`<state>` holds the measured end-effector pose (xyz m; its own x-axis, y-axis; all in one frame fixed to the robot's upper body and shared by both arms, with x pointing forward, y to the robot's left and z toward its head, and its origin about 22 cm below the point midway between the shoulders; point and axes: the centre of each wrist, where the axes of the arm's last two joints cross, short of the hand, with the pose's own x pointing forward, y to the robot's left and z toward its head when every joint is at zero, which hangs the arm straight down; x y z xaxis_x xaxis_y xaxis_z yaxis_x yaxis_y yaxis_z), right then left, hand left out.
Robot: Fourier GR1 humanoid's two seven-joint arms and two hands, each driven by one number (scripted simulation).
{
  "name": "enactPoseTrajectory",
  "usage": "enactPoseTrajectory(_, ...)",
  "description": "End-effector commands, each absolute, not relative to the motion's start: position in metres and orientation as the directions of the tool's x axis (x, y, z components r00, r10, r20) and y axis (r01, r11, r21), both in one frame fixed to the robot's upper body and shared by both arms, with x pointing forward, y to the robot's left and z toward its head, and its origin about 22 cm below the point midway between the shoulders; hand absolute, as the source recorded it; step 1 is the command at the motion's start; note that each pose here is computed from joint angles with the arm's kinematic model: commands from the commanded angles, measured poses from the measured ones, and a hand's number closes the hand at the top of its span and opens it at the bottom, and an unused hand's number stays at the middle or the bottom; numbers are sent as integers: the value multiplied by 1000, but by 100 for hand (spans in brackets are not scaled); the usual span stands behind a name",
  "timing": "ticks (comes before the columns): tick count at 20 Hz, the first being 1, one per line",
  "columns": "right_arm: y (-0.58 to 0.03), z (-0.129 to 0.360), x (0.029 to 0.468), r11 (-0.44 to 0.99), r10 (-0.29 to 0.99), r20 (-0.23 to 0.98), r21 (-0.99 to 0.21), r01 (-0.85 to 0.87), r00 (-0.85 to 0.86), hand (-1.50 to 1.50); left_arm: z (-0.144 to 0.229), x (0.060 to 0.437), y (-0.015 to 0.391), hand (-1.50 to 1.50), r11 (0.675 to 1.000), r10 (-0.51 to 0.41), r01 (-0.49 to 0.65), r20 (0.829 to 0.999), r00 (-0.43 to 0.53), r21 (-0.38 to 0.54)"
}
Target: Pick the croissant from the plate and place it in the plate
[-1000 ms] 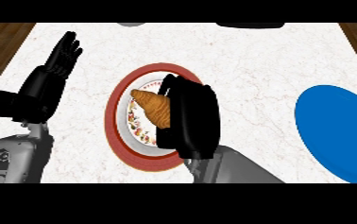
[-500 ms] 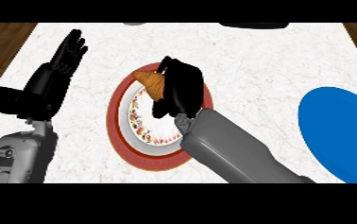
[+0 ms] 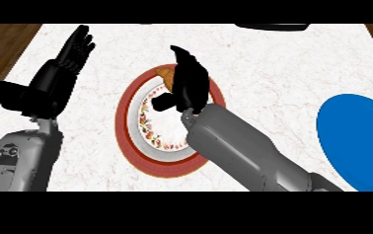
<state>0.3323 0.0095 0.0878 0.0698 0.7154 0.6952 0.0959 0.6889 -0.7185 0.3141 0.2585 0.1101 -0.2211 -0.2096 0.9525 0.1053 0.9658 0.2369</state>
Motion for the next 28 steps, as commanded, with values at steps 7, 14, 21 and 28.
enactPoseTrajectory(7,16,95,326,880,400,916,-375,293,-30,-150,101,312,258,0,970,-200,93,957,-212,223)
enactPoseTrajectory(14,-16,89,320,901,300,953,-272,339,-33,-150,111,305,277,0,969,-238,20,954,-184,246)
enactPoseTrajectory(21,-79,81,275,905,268,958,-213,368,-104,-150,100,293,277,0,975,-211,24,960,-183,219)
enactPoseTrajectory(28,-142,78,222,908,297,949,-248,336,-102,-150,109,296,293,0,972,-229,13,955,-190,235)
